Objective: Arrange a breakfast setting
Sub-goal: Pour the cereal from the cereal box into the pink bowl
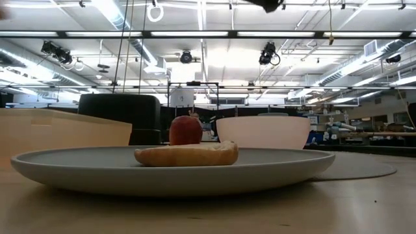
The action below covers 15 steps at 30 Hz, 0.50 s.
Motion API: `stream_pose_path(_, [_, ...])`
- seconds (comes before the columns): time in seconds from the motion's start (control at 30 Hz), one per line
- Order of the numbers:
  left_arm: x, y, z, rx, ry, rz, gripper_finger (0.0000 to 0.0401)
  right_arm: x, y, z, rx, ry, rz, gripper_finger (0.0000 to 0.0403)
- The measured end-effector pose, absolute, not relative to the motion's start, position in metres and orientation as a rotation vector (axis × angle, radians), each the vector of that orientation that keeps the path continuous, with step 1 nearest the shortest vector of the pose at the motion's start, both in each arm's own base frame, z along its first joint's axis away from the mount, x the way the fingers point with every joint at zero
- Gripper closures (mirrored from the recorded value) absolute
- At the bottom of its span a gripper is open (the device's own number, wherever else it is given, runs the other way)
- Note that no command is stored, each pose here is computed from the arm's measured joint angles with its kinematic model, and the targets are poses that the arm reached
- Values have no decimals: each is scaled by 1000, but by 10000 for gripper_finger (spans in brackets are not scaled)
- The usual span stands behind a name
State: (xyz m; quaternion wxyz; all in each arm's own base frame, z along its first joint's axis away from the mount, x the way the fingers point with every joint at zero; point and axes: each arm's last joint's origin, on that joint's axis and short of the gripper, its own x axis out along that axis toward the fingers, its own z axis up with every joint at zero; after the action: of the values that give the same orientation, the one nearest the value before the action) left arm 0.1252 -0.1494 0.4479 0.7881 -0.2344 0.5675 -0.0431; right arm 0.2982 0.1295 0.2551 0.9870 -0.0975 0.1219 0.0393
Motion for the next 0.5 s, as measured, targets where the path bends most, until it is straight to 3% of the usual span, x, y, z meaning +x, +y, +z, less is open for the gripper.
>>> stream_pose_path(0.3, [123, -135, 475, -341, 980, -150, 399, 324, 141, 208, -161, 284, 72, 21])
stream_pose_path(0.5, [123, -128, 486, -304, 902, -155, 399, 345, 141, 188, -130, 136, 31, 19])
